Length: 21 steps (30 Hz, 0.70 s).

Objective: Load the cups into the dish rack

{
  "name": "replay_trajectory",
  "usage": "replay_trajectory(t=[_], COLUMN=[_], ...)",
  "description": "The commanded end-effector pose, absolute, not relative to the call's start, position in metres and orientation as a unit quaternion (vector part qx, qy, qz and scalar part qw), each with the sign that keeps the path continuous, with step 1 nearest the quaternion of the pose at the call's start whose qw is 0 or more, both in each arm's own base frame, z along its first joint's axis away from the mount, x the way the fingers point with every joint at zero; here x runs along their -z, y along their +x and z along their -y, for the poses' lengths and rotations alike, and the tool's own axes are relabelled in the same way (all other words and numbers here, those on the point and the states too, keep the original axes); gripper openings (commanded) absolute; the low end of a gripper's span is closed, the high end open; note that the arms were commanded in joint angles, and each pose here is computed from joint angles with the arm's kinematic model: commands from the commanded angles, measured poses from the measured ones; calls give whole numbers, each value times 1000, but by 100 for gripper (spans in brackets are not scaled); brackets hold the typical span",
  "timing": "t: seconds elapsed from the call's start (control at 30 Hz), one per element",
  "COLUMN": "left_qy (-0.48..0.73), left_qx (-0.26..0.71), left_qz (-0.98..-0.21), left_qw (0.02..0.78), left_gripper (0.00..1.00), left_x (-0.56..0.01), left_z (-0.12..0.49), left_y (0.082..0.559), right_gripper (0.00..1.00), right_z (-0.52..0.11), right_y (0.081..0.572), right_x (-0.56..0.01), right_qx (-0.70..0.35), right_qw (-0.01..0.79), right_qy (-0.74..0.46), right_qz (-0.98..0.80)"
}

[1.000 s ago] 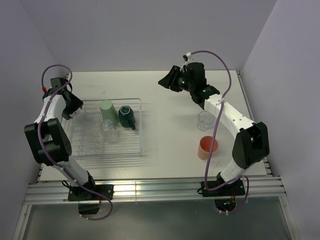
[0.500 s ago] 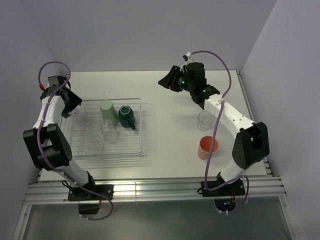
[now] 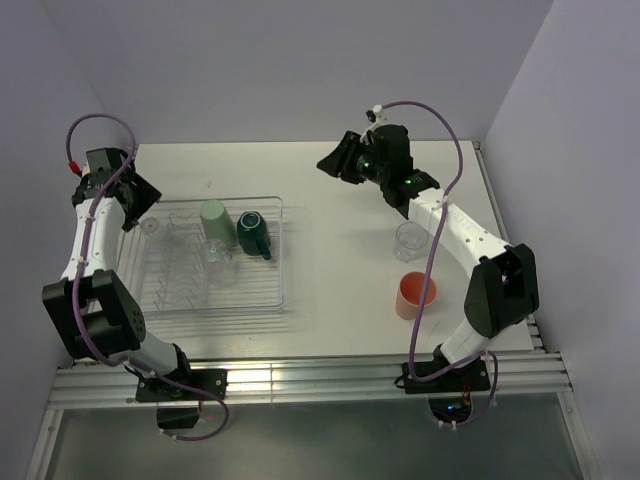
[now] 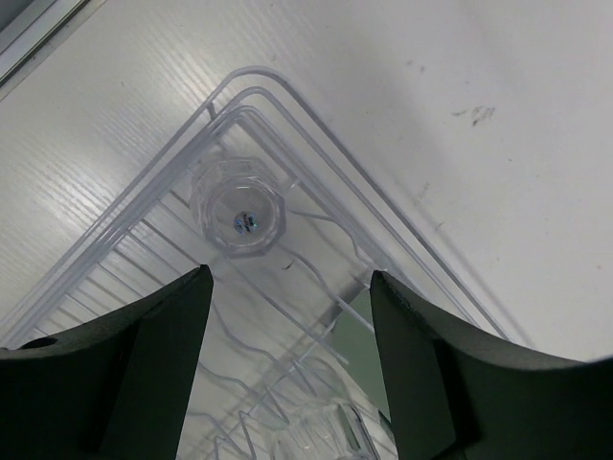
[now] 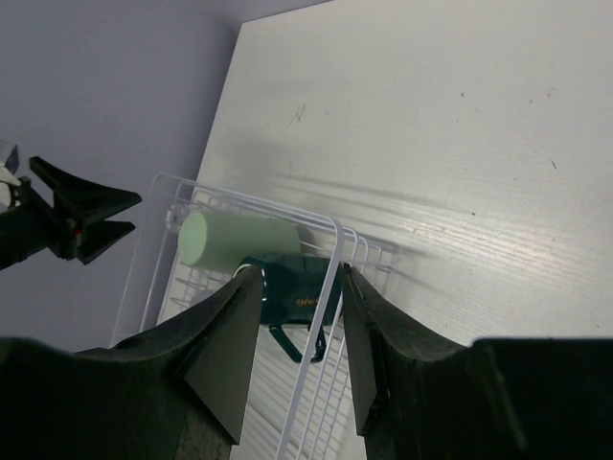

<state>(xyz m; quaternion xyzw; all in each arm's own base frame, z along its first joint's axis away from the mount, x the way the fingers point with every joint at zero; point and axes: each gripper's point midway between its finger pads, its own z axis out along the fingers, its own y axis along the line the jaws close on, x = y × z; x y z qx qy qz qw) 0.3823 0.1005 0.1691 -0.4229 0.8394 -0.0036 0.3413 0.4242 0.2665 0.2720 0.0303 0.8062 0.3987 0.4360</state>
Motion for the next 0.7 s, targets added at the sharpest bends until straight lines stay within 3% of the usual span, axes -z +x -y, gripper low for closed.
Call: replay_trajectory(t=[0.0,0.4,0.67], left_qy=[-400,-196,-93], left_qx=[37,187,259], left_qz=[-828,-844,-844], left_qw=[391,463,461], left_gripper=[73,76,77], left_x=[-212,-295,-301], left_z=[-85,62,128], left_y=[385,384,360], right_gripper=[46,46,48], right_z=[-261,-184,-117], right_y=[425,408,361], right_x=[-297,-280,-244], right_qx=[-387,-211,-60], right_qw=[471,489,448], right_qy=[24,97,133], right_qz=[-792,-841,-882])
